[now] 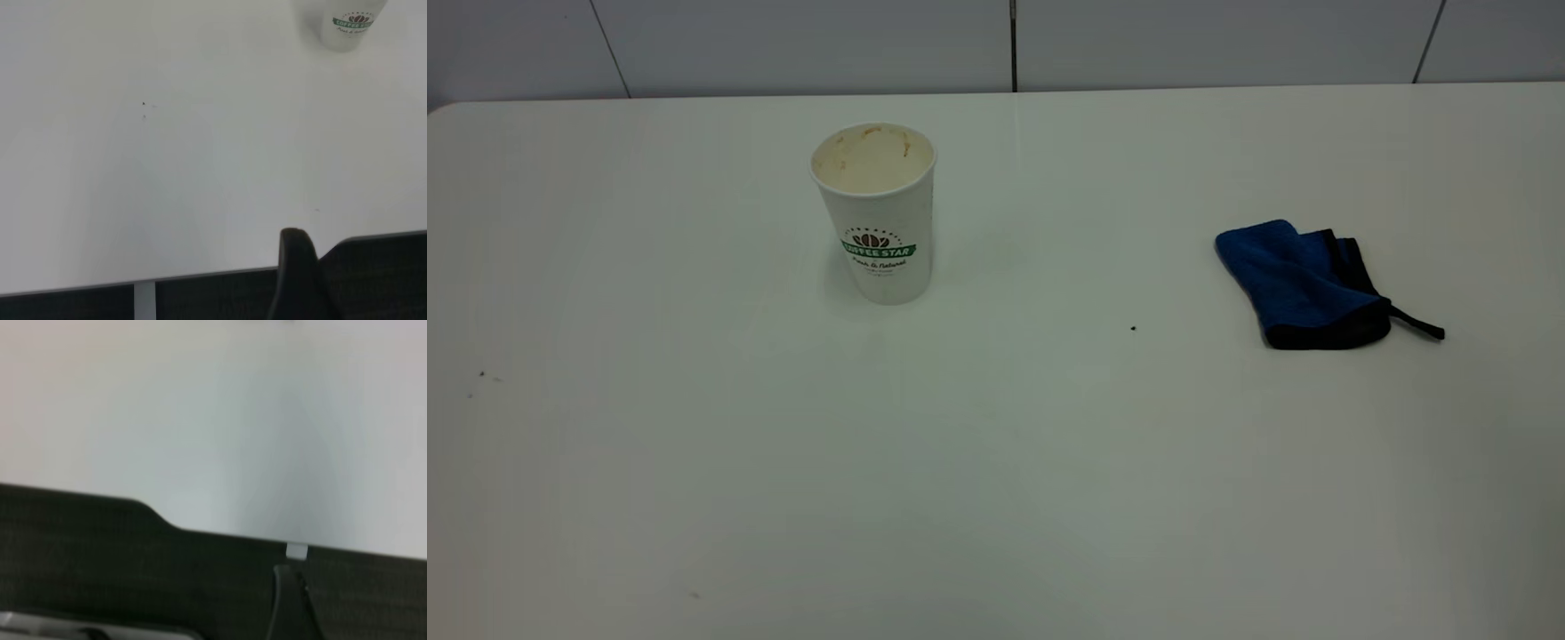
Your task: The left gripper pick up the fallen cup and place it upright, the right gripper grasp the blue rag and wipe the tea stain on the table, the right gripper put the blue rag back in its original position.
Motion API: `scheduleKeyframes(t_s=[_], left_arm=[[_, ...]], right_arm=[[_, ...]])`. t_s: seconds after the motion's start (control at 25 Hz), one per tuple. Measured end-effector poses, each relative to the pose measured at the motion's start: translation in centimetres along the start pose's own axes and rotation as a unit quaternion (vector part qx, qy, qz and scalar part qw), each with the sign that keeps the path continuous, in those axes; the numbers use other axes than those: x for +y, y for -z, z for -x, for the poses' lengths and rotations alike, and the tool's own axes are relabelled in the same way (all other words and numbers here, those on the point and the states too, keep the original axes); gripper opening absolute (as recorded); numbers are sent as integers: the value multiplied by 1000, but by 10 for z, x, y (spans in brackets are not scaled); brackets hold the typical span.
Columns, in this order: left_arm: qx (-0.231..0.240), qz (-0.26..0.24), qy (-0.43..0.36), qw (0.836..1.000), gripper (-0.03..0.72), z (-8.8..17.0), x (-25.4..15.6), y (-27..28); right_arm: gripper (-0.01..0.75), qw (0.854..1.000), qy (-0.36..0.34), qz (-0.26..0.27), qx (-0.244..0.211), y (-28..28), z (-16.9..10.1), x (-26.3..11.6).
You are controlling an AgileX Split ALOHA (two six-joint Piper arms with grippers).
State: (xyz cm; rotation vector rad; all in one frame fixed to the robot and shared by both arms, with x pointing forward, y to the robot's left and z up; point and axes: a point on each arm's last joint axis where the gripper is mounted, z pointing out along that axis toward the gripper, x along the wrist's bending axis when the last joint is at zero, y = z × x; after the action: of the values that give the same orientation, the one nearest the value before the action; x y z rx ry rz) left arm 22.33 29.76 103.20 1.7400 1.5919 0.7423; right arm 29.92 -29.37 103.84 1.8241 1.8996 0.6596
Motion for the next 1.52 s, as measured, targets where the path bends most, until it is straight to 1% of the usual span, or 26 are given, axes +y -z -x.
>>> scheduleKeyframes(t_s=[0.08,0.2,0.4,0.6,0.76,0.84,1.52], left_arm=[[0,0,0,1000,489,0,0,0],[0,0,0,1000,489,0,0,0],[0,0,0,1000,489,0,0,0],[0,0,0,1000,489,0,0,0],[0,0,0,1000,489,0,0,0],[0,0,0,1000,489,0,0,0],[0,0,0,1000,489,0,0,0]], right_arm=[[526,1000,-7,9,-4,2,1,-4],[526,1000,-23,6,-20,1,4,-12],[526,999,-36,29,-29,7,6,-16],[526,994,-36,96,-28,22,5,-28],[526,985,-35,167,-26,36,4,-45],[526,981,-35,190,-25,40,4,-51],[526,981,-35,190,-25,41,4,-53]])
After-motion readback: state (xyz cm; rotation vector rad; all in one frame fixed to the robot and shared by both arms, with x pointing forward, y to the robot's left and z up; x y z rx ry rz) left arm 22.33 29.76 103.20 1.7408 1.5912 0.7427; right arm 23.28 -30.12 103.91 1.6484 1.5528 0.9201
